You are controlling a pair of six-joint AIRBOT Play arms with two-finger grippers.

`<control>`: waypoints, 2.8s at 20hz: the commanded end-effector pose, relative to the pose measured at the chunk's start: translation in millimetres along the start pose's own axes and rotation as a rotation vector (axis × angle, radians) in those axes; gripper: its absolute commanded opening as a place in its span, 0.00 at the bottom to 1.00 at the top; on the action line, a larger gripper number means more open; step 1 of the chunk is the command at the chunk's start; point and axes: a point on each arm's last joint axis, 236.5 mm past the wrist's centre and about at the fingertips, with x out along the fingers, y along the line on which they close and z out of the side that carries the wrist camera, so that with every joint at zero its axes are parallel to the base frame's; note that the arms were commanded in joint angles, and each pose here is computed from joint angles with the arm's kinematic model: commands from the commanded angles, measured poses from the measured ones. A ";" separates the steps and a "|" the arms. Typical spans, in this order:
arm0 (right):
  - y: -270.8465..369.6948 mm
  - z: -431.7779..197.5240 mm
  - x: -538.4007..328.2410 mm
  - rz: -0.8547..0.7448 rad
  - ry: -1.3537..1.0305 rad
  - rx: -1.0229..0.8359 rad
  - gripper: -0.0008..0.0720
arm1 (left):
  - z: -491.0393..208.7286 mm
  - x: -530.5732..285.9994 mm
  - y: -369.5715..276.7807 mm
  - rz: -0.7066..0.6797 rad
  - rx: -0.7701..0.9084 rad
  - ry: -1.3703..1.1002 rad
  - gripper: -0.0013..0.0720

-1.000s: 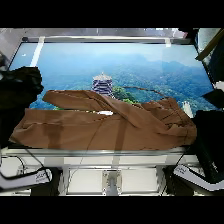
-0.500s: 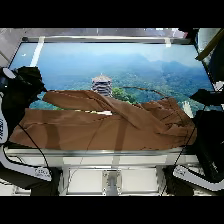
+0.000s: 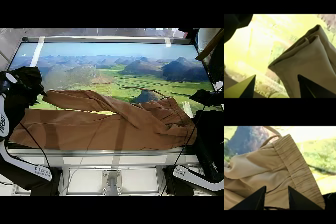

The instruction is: Fold the clothes and pants, and hang the long-sleeved shirts on hangers.

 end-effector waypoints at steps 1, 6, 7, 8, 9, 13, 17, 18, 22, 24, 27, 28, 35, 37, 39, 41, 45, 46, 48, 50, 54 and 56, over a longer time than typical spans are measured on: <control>0.6 0.7 0.0 0.002 -0.002 0.002 0.46 | 7.7 12.6 -4.2 -0.012 0.021 -0.027 0.75; 0.9 0.9 0.0 0.003 -0.003 0.003 0.46 | 26.7 12.7 -25.0 -0.081 0.010 -0.115 0.48; 1.0 1.0 0.0 0.003 -0.003 0.003 0.46 | 24.6 14.2 -25.5 -0.084 0.006 -0.105 0.28; 0.9 1.0 0.0 0.003 -0.003 0.003 0.46 | 22.8 14.4 -26.5 -0.088 0.006 -0.097 0.04; 0.5 1.4 0.0 0.001 -0.005 0.003 0.46 | 21.1 12.7 -28.0 -0.093 0.015 -0.092 0.03; -9.9 16.7 -0.8 -0.043 -0.070 0.003 0.46 | 25.8 -18.0 -34.2 -0.107 0.073 -0.137 0.03; -31.0 24.8 13.5 -0.085 -0.092 0.098 0.46 | 32.0 -93.6 -51.8 -0.142 0.217 -0.272 0.03; -35.6 18.0 26.7 -0.072 -0.053 0.126 0.47 | 30.8 -114.1 -56.0 -0.150 0.249 -0.306 0.03; -43.4 -2.4 88.7 0.030 0.065 0.245 0.63 | 33.5 -196.1 -44.4 -0.081 0.319 -0.480 0.03; -41.9 -11.9 120.6 0.063 0.112 0.267 0.62 | 30.4 -220.5 -44.5 -0.091 0.319 -0.526 0.03; -37.9 -17.9 159.5 0.077 0.172 0.255 0.63 | 22.1 -227.2 -42.2 -0.088 0.321 -0.514 0.03; -33.4 -14.8 169.1 0.084 0.185 0.238 0.63 | 19.9 -223.4 -40.7 -0.084 0.320 -0.495 0.03; 16.2 15.3 203.9 0.142 0.230 0.083 0.62 | 14.2 -209.8 -36.6 -0.071 0.319 -0.440 0.03; 18.3 10.7 202.2 0.154 0.252 0.069 0.42 | 14.2 -209.8 -35.8 -0.069 0.321 -0.439 0.03; 19.7 6.1 200.1 0.168 0.269 0.032 0.04 | 14.2 -209.5 -35.8 -0.069 0.321 -0.438 0.03; 20.3 7.5 198.8 0.168 0.265 0.029 0.04 | 14.3 -209.5 -35.8 -0.069 0.321 -0.438 0.03; 21.6 24.6 171.0 0.178 0.274 -0.020 0.04 | 38.0 -223.9 -45.6 -0.096 0.318 -0.560 0.03; 18.1 30.8 158.0 0.167 0.273 -0.038 0.04 | 48.6 -233.4 -53.7 -0.125 0.313 -0.624 0.03; 2.4 47.5 123.1 0.118 0.241 -0.063 0.04 | 66.3 -261.7 -75.5 -0.227 0.282 -0.758 0.03; -25.4 64.5 80.7 0.030 0.166 -0.037 0.04 | 75.8 -291.0 -92.2 -0.286 0.309 -0.878 0.03; -66.2 52.6 14.8 -0.034 0.136 0.070 0.04 | 44.5 -262.1 -119.0 -0.200 0.646 -0.798 0.03; -67.5 32.7 9.9 -0.011 0.200 0.096 0.04 | 11.0 -202.5 -120.6 -0.157 0.781 -0.619 0.03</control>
